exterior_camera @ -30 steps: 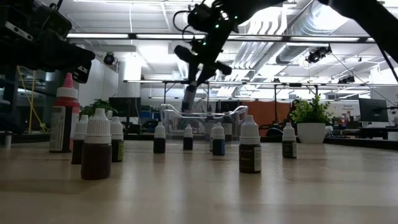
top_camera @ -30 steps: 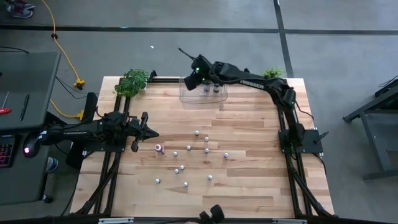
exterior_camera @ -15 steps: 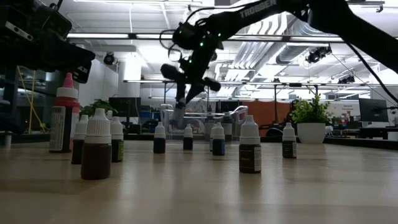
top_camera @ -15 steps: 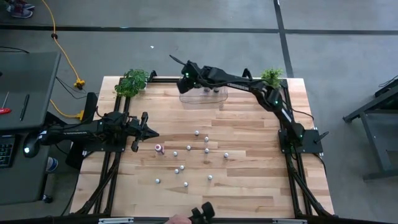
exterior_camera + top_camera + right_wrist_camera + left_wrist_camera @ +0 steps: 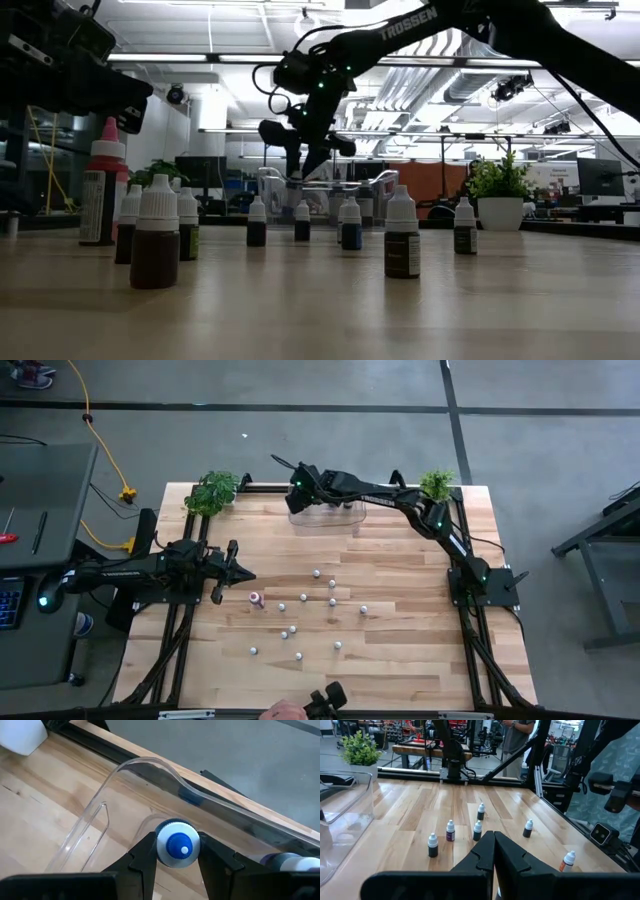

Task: Pick & Place food coloring
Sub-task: Put the large blue food coloring bottle into the transparent bin

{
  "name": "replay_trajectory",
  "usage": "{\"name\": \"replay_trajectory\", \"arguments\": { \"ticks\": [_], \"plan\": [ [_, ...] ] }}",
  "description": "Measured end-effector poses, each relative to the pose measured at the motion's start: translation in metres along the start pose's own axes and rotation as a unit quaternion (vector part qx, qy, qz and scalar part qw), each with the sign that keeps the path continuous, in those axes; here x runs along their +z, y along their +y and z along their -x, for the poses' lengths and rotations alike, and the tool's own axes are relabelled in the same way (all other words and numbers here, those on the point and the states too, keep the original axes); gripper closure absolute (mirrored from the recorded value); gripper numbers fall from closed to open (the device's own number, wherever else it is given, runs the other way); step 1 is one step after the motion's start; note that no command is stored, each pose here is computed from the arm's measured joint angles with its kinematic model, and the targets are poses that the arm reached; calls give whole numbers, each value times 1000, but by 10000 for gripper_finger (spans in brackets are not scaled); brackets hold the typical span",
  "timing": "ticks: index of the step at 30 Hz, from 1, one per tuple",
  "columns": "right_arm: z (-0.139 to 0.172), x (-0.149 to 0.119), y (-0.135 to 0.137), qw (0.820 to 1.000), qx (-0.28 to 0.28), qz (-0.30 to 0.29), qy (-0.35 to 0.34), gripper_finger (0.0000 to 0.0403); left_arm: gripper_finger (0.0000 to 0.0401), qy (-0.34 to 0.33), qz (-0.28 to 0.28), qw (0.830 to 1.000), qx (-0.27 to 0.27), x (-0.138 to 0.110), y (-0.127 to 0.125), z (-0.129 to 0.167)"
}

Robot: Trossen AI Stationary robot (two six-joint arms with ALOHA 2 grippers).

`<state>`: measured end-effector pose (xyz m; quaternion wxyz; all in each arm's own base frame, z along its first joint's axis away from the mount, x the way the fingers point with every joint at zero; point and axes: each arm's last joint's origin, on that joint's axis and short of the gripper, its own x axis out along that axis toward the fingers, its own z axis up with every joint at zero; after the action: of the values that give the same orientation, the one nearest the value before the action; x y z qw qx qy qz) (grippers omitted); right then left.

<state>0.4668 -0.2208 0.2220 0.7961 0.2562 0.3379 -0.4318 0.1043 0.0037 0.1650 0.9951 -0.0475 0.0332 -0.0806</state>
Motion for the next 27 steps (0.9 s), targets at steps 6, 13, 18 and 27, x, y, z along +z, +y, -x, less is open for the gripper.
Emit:
{"name": "replay_trajectory", "arguments": {
  "ticks": [6, 13, 18, 27],
  "plan": [
    [-2, 1, -3, 1000, -1, 8, 3, 286, 399, 0, 0, 1000, 0, 0, 0, 0],
    [-3, 1, -4, 1000, 3, 19, 5, 286, 399, 0, 0, 1000, 0, 0, 0, 0],
    [-3, 2, -5, 1000, 14, 21, 12, 286, 399, 0, 0, 1000, 0, 0, 0, 0],
    [-4, 2, -5, 999, 19, 31, 16, 281, 399, 0, 0, 1000, 0, 0, 0, 0]
  ]
}}
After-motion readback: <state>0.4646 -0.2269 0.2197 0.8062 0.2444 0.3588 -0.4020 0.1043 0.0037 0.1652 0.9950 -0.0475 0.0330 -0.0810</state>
